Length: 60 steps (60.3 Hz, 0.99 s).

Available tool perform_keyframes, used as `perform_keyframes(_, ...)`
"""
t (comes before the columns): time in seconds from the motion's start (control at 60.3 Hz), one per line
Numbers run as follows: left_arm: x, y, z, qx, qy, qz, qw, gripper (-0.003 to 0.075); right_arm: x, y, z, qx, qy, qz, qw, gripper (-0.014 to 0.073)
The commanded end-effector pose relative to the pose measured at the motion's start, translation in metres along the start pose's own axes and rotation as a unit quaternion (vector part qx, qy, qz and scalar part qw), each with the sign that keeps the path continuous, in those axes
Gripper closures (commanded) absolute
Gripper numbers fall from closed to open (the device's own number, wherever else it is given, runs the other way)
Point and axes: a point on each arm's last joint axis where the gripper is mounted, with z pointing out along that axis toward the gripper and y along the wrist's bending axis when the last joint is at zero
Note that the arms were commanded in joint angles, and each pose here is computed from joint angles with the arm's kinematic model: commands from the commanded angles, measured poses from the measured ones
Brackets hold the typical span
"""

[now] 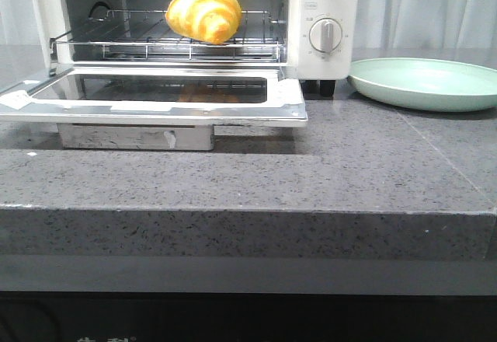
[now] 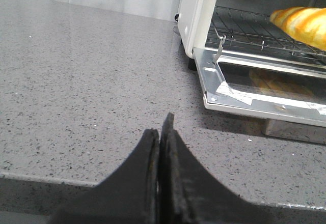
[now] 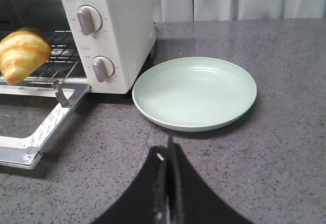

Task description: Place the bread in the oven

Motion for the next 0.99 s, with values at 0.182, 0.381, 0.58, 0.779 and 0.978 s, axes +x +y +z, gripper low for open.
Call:
perform_keyframes(0.182,-0.007,-0.001,-0.001,0.005,-0.049,-0.008,0.999,0.0741,0.025,-0.011,-0.007,0.038,-0.091,-0.038,0.994,0.0662)
perform_keyframes(0.381,-0.007,-0.001,-0.001,0.005,-0.049,-0.008,0.999,0.0741,0.081,-0.022,-0.016,0.076,-0.096,-0.016,0.992,0.0662)
perform_keyframes(0.58,-0.007,-0.001,-0.001,0.005,-0.05,-0.008,0.999,0.0741,0.111,-0.025,-0.015,0.078,-0.073,-0.014,0.994,0.0662)
perform_keyframes(0.779,-0.007,-0.001,-0.001,0.005,-0.051,-0.008,0.999,0.0741,0.116,-0.025,-0.015,0.078,-0.049,-0.012,0.996,0.0662)
perform_keyframes(0.978,-0.007,-0.001,-0.001,0.005,-0.051,-0.008,0.999,0.0741,0.116,-0.025,-0.015,0.078,-0.049,-0.012,0.996,0.0662)
